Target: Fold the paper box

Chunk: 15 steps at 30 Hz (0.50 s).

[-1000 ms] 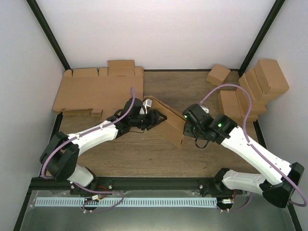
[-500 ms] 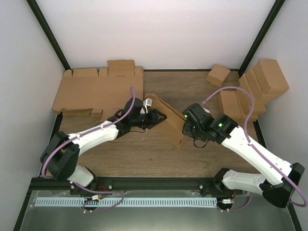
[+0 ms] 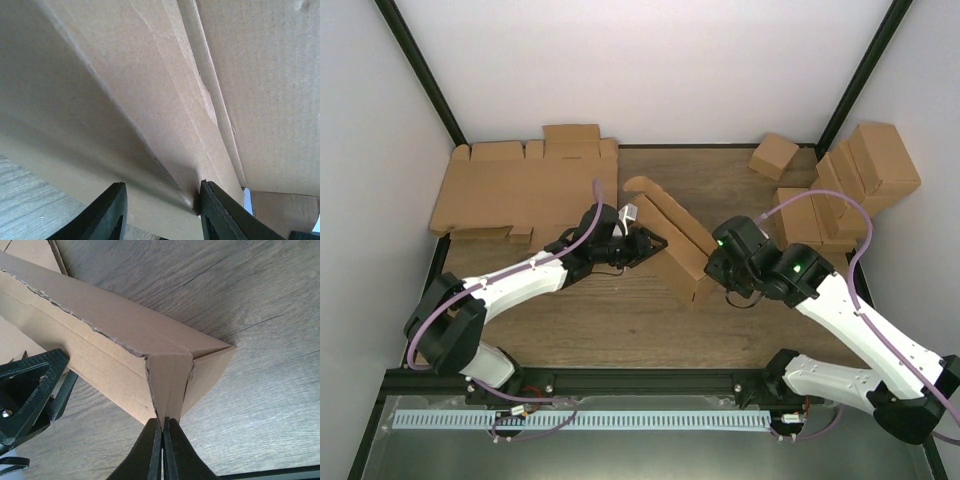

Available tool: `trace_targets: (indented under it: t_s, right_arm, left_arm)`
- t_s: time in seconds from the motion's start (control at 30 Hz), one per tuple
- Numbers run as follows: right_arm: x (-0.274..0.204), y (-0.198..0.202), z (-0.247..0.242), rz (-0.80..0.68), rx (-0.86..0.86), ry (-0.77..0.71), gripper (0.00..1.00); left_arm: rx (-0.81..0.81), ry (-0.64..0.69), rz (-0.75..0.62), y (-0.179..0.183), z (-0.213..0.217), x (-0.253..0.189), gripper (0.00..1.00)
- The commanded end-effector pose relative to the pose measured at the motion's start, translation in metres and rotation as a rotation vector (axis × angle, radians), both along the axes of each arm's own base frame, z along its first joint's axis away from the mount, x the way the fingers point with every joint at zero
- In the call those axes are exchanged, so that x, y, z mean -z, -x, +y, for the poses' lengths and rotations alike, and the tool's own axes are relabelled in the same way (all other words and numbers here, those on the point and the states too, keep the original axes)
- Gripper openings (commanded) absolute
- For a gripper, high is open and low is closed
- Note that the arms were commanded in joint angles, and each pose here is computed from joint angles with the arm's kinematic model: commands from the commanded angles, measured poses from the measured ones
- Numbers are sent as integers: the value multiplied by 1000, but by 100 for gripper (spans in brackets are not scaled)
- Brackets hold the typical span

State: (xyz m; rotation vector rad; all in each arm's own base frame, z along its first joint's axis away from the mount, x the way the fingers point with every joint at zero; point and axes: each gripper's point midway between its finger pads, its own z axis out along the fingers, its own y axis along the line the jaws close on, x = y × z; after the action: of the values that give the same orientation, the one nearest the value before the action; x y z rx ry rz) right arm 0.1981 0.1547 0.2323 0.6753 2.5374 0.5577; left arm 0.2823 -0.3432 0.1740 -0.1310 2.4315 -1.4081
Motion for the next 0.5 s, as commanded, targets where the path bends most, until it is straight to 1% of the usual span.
trace_targets:
  t_s: [0.0, 0.1, 0.3, 0.47]
  right_arm:
    - [0, -5, 5, 15, 55, -47, 1]
    - [8, -6, 11, 39, 48, -46, 1]
    - [12, -11, 17, 32, 48, -64, 1]
    - [28, -6, 21, 86, 17, -39, 1]
  left_arm:
    - [-27, -112, 75, 3, 10, 39, 42]
    - [-27, -111, 77, 4, 10, 39, 42]
    - [-27, -110, 80, 4, 10, 39, 42]
    - [-29, -108, 77, 3, 9, 38, 42]
